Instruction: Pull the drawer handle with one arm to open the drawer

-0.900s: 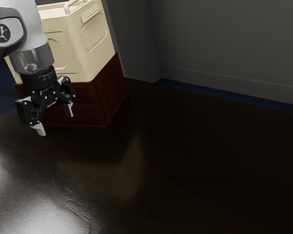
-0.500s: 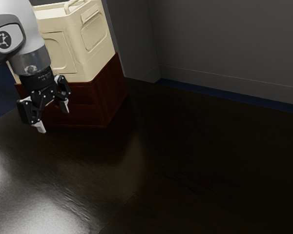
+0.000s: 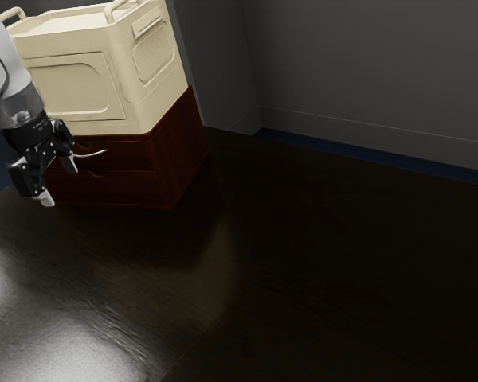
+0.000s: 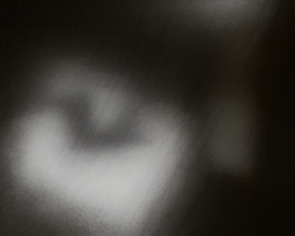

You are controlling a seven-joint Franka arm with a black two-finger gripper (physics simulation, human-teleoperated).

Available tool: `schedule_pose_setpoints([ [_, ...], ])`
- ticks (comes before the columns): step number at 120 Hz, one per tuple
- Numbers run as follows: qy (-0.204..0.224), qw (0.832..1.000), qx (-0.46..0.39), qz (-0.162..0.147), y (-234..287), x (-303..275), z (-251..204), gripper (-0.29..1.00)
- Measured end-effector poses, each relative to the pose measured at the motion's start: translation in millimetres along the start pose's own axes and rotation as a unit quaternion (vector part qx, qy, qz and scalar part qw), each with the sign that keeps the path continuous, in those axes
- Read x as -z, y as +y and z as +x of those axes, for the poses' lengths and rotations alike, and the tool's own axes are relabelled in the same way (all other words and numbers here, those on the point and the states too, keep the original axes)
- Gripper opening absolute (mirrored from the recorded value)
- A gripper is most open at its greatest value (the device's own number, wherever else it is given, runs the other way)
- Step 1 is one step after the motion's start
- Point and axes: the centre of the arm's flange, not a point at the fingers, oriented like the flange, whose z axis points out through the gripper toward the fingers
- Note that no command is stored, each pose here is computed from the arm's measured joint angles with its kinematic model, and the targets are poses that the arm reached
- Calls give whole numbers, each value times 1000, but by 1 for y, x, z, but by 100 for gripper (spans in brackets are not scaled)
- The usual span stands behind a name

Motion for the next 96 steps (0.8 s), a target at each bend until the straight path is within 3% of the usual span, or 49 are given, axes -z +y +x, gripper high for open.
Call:
schedule_pose_setpoints([
  [59,12,995,20,-92,74,-50,41,70],
  [96,21,992,45,-112,78,-56,83,70],
])
